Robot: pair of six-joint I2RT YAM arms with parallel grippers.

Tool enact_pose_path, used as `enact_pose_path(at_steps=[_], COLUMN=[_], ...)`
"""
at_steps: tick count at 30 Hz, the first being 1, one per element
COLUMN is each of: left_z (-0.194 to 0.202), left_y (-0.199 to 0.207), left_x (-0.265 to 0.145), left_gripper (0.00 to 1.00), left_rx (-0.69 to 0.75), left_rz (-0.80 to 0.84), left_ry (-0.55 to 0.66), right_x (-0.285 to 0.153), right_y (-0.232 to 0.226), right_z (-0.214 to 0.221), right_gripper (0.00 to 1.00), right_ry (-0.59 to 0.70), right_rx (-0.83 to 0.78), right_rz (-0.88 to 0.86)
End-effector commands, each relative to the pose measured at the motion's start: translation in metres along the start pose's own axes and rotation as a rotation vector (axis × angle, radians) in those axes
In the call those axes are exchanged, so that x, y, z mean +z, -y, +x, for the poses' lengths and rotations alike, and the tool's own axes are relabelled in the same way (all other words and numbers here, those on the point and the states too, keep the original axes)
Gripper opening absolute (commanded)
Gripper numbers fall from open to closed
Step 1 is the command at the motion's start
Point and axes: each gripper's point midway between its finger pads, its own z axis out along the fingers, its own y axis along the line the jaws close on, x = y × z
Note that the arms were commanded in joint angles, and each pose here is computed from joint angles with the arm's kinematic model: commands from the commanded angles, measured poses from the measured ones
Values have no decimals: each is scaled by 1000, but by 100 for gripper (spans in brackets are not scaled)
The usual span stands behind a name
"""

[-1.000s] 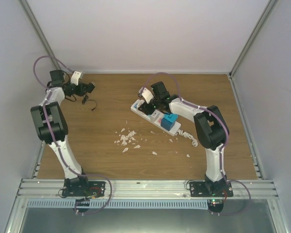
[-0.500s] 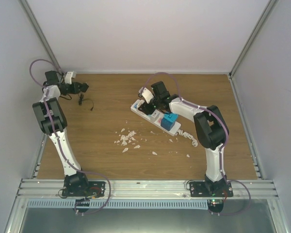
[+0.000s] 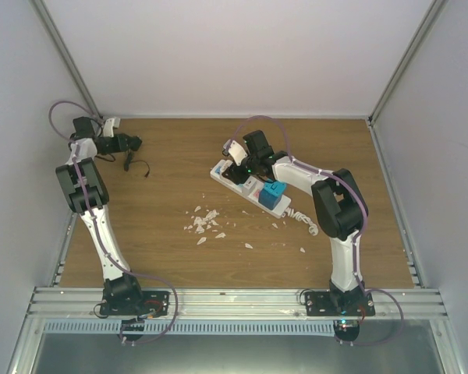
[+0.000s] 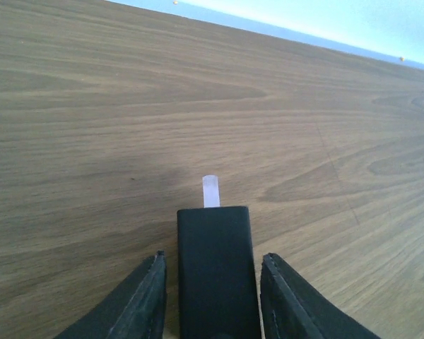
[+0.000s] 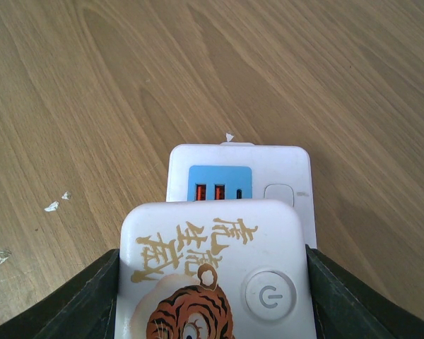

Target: Pull the plug off the socket

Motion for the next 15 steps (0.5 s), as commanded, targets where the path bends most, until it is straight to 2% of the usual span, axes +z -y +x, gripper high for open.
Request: enact_pose_path(at_steps=[1, 7, 15], left_z=[5, -7, -39], left_y=[-12, -19, 6], left_x=[-1, -17, -51], left_gripper=[42, 63, 73], left_rx=[-49, -43, 68], left_rz=[-31, -107, -154], left_ry=[-15, -3, 47], right_x=[19, 19, 20], right_y=[-6, -11, -23], right_z=[72, 68, 63], right_gripper=[29, 29, 29], right_ry=[-215, -212, -203], right_rx=[37, 25, 9], right_rz=[-40, -49, -79])
